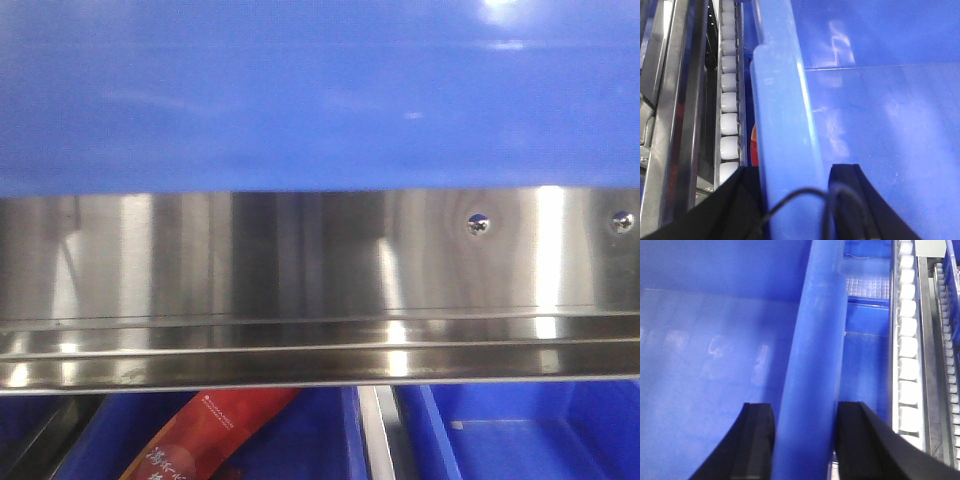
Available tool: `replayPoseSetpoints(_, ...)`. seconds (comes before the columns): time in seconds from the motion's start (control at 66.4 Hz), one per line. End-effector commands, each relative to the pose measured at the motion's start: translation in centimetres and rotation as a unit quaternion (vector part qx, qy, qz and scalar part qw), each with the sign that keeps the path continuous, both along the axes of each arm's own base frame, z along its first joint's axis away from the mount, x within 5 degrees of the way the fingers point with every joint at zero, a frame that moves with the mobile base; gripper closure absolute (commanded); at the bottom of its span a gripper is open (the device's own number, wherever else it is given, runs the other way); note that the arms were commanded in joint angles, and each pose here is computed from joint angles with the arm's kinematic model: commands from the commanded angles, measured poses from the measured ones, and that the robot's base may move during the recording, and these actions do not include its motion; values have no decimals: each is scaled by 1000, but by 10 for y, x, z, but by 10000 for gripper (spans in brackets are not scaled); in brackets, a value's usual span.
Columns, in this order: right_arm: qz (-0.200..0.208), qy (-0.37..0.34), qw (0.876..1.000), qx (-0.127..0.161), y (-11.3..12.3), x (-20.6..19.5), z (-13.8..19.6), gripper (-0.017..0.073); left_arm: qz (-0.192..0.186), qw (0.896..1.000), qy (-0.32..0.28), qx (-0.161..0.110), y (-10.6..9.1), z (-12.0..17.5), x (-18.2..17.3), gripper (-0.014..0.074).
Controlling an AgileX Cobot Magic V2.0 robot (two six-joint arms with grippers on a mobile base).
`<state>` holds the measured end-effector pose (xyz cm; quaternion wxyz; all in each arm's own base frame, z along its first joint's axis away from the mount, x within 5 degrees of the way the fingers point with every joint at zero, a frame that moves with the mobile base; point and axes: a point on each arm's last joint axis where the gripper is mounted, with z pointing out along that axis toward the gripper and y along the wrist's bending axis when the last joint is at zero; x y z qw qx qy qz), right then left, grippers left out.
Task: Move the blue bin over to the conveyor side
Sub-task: 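Lift the blue bin with both grippers and pull it off the shelf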
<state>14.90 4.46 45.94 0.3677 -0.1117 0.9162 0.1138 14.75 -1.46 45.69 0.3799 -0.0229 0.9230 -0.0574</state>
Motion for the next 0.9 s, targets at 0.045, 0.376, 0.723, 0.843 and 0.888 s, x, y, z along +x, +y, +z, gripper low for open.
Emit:
replayPoseSetpoints(0.045, -16, -61, 998, -21, -7, -1, 11, 636, 7, 998, -53, 20, 4, 11, -3, 611)
replayPoseSetpoints(0.376, -16, -61, 998, -21, -7, -1, 11, 636, 7, 998, -53, 20, 4, 11, -3, 611)
replayPoseSetpoints(0.723, -16, -61, 998, -21, -7, -1, 11, 636, 7, 998, -53, 20, 4, 11, -3, 611)
replayPoseSetpoints(0.843, -16, -60, 998, -21, -7, 0, 10, 636, 7, 998, -53, 20, 4, 11, -3, 611)
replayPoseSetpoints(0.888, -16, -60, 998, -21, -7, 0, 10, 636, 7, 998, -53, 20, 4, 11, -3, 611)
